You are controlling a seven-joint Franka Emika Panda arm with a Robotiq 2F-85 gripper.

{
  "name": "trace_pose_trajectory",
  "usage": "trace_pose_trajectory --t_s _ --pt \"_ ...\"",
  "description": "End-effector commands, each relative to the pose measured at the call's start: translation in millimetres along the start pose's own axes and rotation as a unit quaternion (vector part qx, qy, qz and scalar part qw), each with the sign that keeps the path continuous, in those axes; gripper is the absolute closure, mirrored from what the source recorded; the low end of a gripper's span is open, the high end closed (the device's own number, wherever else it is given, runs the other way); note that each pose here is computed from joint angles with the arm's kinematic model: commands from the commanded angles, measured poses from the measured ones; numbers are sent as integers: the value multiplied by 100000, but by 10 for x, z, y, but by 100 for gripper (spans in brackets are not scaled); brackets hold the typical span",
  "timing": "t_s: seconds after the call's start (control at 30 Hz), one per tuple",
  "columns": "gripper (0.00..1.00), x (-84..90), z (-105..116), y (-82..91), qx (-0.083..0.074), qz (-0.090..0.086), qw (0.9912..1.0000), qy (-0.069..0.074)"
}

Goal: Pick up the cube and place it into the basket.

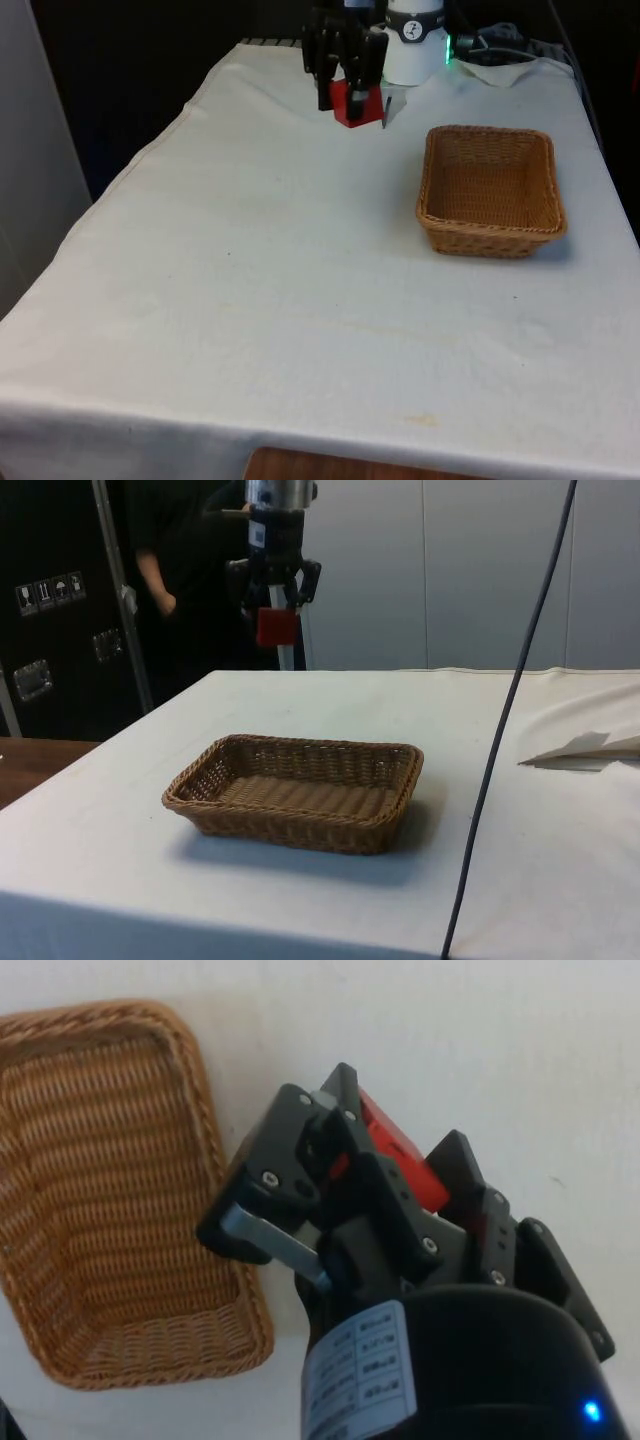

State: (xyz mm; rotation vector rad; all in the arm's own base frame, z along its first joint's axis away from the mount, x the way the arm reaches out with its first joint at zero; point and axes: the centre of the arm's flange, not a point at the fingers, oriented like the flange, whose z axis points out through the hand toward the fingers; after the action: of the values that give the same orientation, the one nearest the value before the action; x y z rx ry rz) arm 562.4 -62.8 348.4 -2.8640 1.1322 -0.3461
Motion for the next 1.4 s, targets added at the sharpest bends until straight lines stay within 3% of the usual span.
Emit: trace_pose_trajectory --t_s 0.0,0.1,0.13,0.4,0.43,0.5,0.73,0.77,0.8,1.03,1.07,1.1,1.2,1.33,1.37 --pt "93 -37 -15 -9 -67 241 99998 550" --pt "93 -69 -8 -37 168 16 100000 -266" --pt "93 -113 -23 -55 125 159 99999 272" --pt "93 -328 -54 -147 717 -141 99997 -149" --pt "93 -322 -35 -148 722 -321 99992 -999" --pt "93 -400 -64 -170 1020 -186 99995 -143" --pt "93 -563 -76 -239 1682 -636 99983 370" --pt "93 -551 -61 -235 1589 -833 99982 -628" --pt "93 -596 -73 -263 1902 -815 99976 727" --pt "93 -741 -20 -337 2474 -1683 99922 2596" --pt "93 -739 -18 -345 2436 -1844 99940 1621" --pt "93 -765 -14 -349 2535 -1788 99913 2774" --pt "93 -850 18 -381 2595 -2159 99893 3175" --pt "93 -1008 84 -432 2397 -2739 99879 3317" --pt "93 -1016 84 -441 2416 -2955 99896 2508"
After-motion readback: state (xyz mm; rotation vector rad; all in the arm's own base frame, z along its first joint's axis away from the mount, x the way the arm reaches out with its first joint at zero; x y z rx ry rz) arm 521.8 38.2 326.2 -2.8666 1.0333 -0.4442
